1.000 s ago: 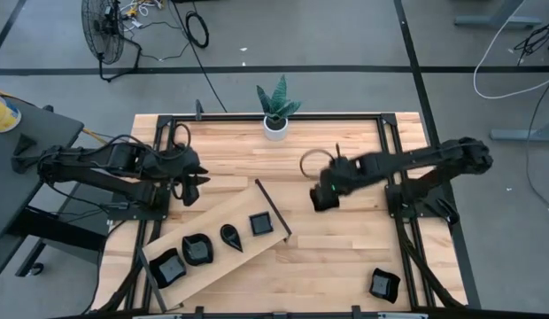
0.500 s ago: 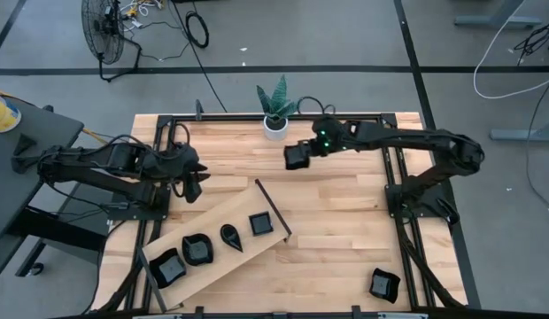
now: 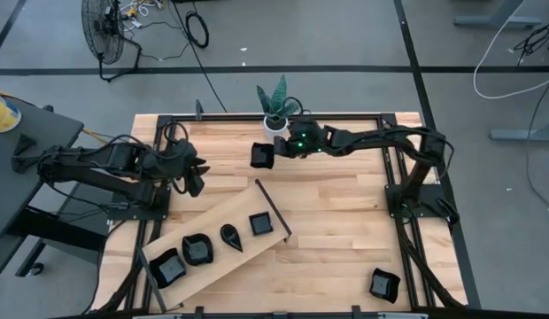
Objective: Pick & Place Mini shaped plates
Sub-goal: Stack the black distorted square plate on top of the black distorted square plate on the shelf
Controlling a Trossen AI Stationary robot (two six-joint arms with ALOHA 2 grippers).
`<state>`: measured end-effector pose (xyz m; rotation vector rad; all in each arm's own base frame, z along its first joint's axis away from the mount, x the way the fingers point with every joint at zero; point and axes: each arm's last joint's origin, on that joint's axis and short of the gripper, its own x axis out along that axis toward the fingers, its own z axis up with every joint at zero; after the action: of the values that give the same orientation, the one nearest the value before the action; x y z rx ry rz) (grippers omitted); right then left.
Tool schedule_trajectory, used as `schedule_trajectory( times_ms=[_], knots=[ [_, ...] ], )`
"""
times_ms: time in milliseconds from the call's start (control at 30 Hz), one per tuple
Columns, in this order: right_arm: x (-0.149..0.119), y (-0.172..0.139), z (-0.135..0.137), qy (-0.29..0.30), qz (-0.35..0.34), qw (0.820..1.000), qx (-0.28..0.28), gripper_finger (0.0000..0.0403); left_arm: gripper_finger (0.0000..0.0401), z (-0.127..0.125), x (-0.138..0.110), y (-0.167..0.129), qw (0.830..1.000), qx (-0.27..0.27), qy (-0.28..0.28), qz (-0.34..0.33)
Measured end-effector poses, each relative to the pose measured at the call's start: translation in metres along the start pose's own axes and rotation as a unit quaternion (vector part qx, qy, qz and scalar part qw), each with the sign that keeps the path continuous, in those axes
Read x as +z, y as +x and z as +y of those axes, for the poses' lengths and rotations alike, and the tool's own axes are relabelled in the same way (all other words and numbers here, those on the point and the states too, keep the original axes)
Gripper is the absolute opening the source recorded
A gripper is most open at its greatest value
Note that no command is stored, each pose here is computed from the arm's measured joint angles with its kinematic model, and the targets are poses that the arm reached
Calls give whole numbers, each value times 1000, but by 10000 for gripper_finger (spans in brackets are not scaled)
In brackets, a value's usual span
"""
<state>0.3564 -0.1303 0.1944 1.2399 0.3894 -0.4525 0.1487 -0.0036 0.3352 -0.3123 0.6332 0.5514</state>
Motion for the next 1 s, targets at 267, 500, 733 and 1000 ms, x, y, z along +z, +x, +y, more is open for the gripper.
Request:
schedule_trajectory(
  times_ms=[267, 500, 733, 1000],
  knots=[
    [-1, 30, -11, 18, 18, 1000, -18, 0, 126, 1, 1, 0, 1000, 23, -5, -15],
    [10, 64, -7, 29, 15, 999, -33, 0, 126, 1, 1, 0, 1000, 25, -5, -16],
    [7, 89, -4, 35, 38, 996, -68, 0, 126, 1, 1, 0, 1000, 25, -5, -16],
    [0, 92, -13, 39, 49, 991, -115, 0, 126, 1, 1, 0, 1000, 25, -6, -16]
  ],
)
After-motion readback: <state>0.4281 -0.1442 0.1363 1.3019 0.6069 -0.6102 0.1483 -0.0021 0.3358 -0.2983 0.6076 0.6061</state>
